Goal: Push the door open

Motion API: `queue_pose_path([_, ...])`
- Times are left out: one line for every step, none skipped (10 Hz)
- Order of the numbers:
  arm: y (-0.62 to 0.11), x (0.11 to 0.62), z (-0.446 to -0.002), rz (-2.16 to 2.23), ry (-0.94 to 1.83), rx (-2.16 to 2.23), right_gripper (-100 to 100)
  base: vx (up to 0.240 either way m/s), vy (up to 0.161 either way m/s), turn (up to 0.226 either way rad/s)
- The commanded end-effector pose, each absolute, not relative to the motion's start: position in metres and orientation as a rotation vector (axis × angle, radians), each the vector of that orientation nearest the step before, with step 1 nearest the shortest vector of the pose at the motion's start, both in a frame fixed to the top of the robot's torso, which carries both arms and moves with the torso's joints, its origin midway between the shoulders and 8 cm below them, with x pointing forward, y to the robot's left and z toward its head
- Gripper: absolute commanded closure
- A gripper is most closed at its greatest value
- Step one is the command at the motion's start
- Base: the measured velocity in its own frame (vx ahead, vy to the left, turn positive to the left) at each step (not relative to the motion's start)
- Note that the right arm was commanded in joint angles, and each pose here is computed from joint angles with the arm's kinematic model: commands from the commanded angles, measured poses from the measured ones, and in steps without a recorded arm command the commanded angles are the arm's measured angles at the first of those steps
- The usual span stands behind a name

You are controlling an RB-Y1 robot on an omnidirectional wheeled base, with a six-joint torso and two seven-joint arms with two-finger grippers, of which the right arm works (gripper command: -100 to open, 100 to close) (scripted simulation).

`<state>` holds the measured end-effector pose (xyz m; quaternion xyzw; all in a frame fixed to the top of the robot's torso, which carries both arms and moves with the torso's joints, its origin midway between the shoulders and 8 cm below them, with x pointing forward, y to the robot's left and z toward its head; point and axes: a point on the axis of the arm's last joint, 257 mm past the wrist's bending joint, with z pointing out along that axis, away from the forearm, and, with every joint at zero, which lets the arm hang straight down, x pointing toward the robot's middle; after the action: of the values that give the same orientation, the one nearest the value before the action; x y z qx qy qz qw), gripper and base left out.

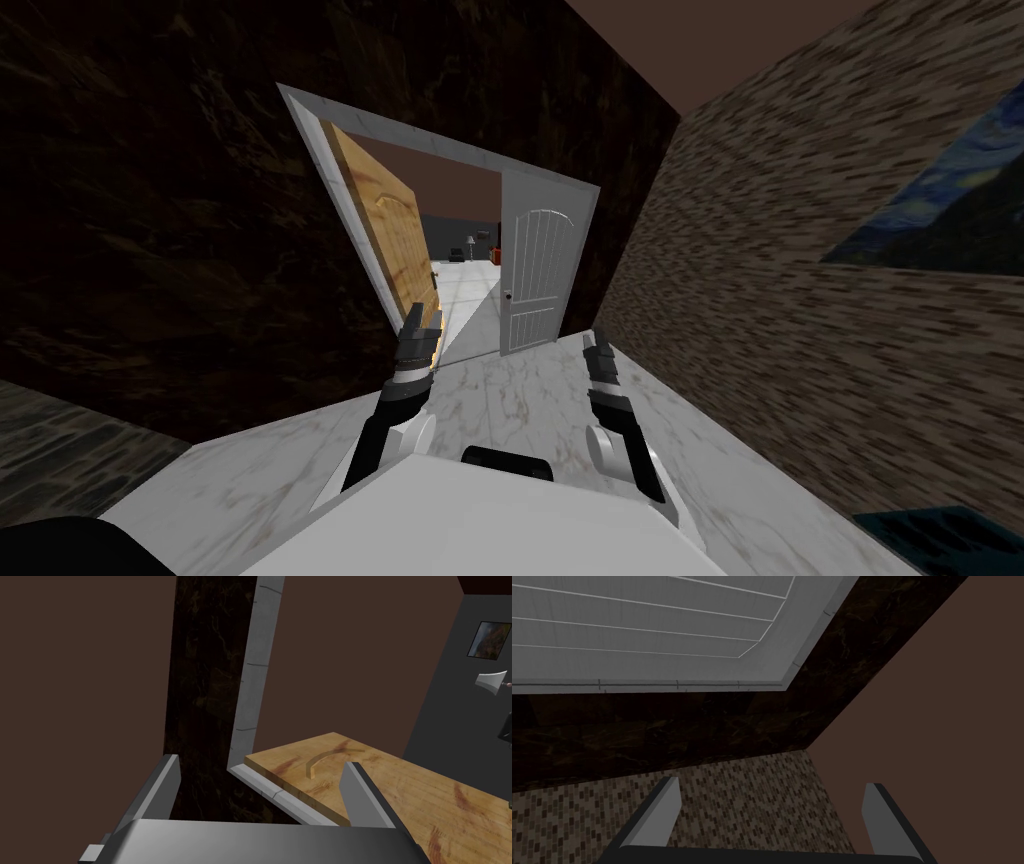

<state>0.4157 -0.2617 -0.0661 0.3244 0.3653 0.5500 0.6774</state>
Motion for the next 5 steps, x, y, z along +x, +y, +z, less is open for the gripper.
queue_pose_path([-0.259,0.427,-0.076,1.241,0.835,0.741,-100,0.053,0.0,0.061])
queue_pose_path([-0.257,0.435,-0.08,1.248,0.842,0.745,-100,0.073,-0.005,0.088])
queue_pose_path([-0.257,0.436,-0.087,1.243,0.853,0.755,-100,0.061,-0.009,0.032])
queue_pose_path([-0.256,0.445,-0.094,1.248,0.863,0.764,-100,0.066,-0.002,0.053])
queue_pose_path([-0.253,0.453,-0.096,1.257,0.866,0.765,-100,0.083,-0.011,0.116])
